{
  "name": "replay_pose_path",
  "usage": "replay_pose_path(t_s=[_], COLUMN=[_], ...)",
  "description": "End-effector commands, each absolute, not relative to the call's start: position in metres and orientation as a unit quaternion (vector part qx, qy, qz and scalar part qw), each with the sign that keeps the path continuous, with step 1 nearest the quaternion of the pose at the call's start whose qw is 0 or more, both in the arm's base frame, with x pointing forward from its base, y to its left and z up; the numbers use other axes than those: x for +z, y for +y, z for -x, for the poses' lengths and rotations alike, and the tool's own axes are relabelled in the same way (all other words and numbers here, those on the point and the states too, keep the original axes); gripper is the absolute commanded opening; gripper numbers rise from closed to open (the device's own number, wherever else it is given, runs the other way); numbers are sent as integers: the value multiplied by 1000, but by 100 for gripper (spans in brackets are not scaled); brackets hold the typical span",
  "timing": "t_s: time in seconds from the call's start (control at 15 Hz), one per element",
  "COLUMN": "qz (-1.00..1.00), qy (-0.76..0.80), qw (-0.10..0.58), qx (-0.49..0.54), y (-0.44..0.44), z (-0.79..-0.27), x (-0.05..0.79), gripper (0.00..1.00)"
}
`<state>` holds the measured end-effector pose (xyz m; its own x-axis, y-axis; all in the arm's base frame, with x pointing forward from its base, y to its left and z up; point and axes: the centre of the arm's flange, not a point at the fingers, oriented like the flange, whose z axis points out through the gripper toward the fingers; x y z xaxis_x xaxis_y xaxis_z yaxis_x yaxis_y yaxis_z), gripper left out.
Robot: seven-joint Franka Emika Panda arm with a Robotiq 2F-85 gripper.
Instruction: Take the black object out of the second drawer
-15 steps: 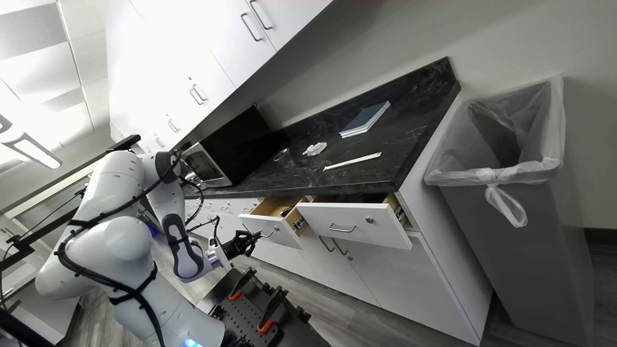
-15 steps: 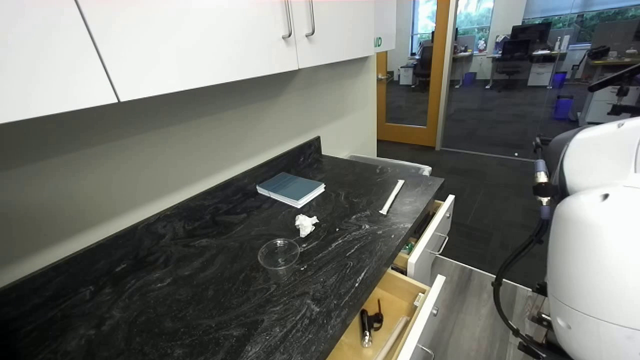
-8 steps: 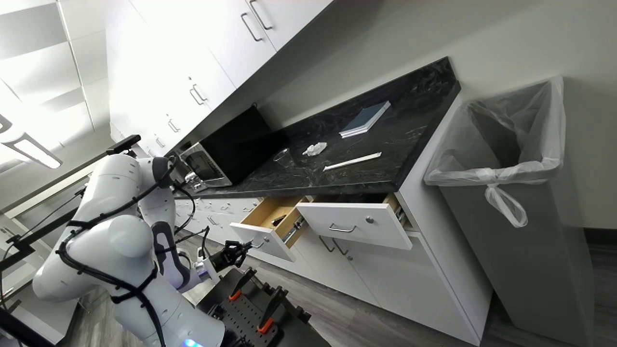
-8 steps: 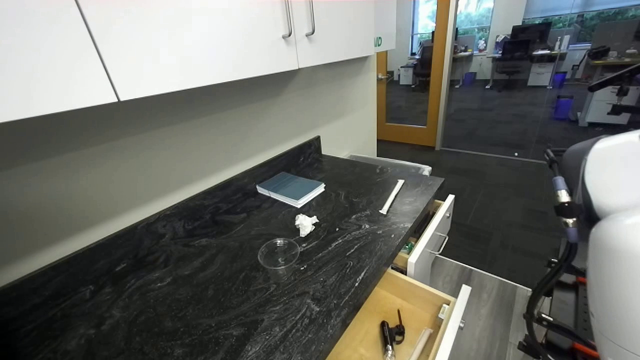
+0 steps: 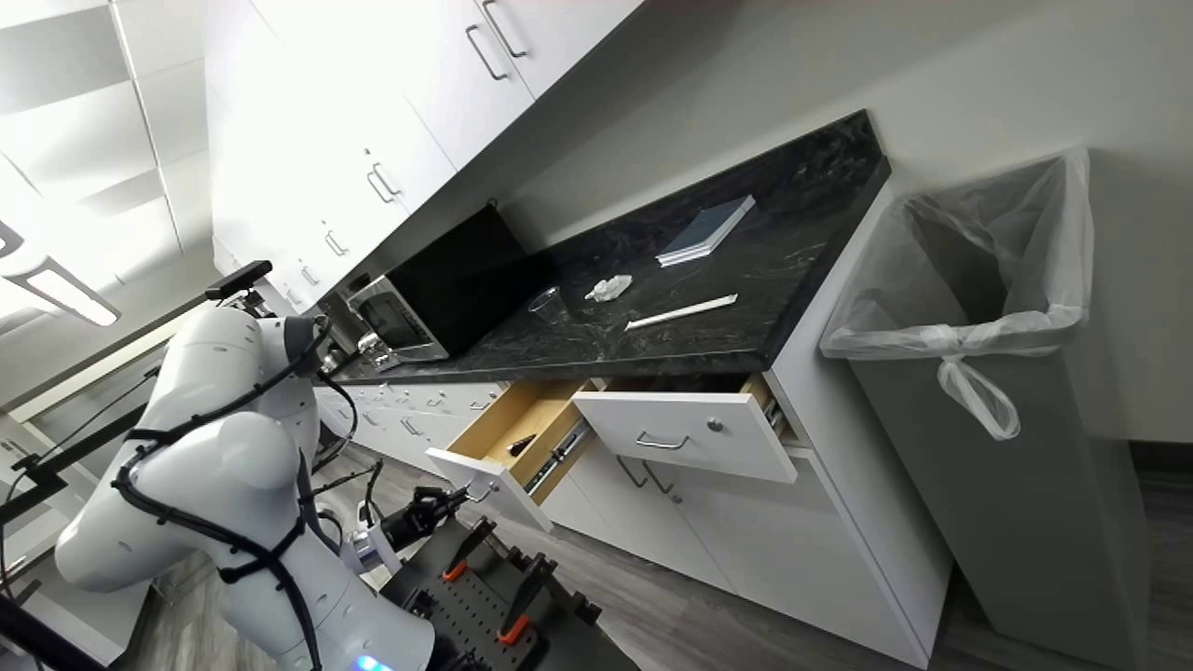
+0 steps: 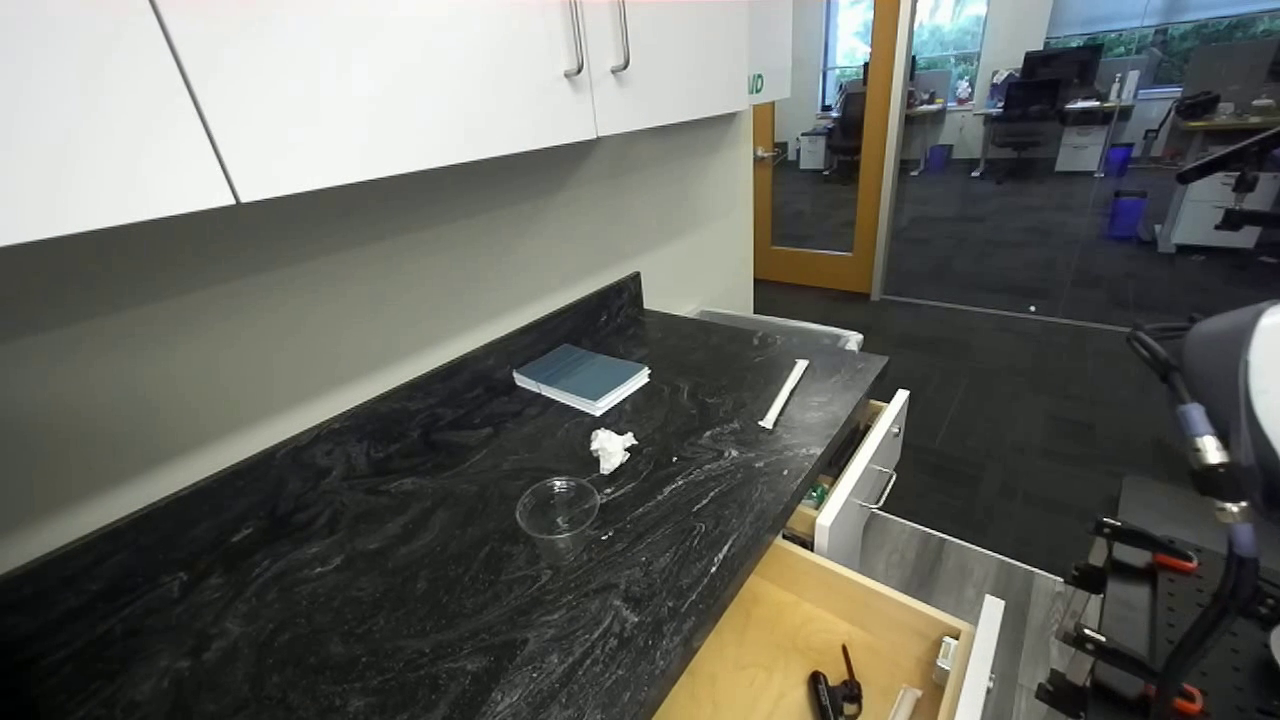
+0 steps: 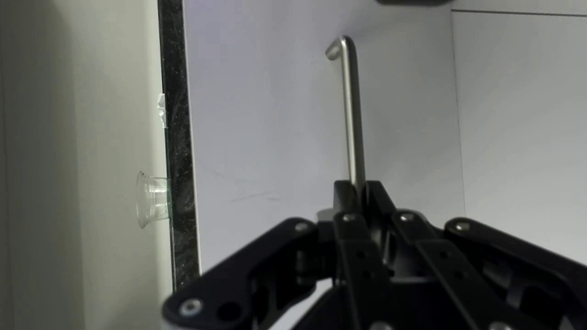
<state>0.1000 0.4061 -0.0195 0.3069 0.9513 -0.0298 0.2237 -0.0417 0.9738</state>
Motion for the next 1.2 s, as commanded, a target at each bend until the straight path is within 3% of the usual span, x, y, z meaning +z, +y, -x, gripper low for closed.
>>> replay_pose_path(t_s=[0.0,0.2,0.27,0.4,0.87,0.93,1.13], qz=[-676,-674,-671,-677,-734,-742,-762], qy=[474,469,468,465,476,467,429], qw=[455,459,463,452,349,349,354], qx=[334,338,342,349,335,330,330], y=[402,403,406,415,456,457,447], z=[-64,-65,-69,-69,-37,-37,-50], x=[-52,-38,-26,-5,90,106,156], gripper=[3,3,36,43,96,100,100])
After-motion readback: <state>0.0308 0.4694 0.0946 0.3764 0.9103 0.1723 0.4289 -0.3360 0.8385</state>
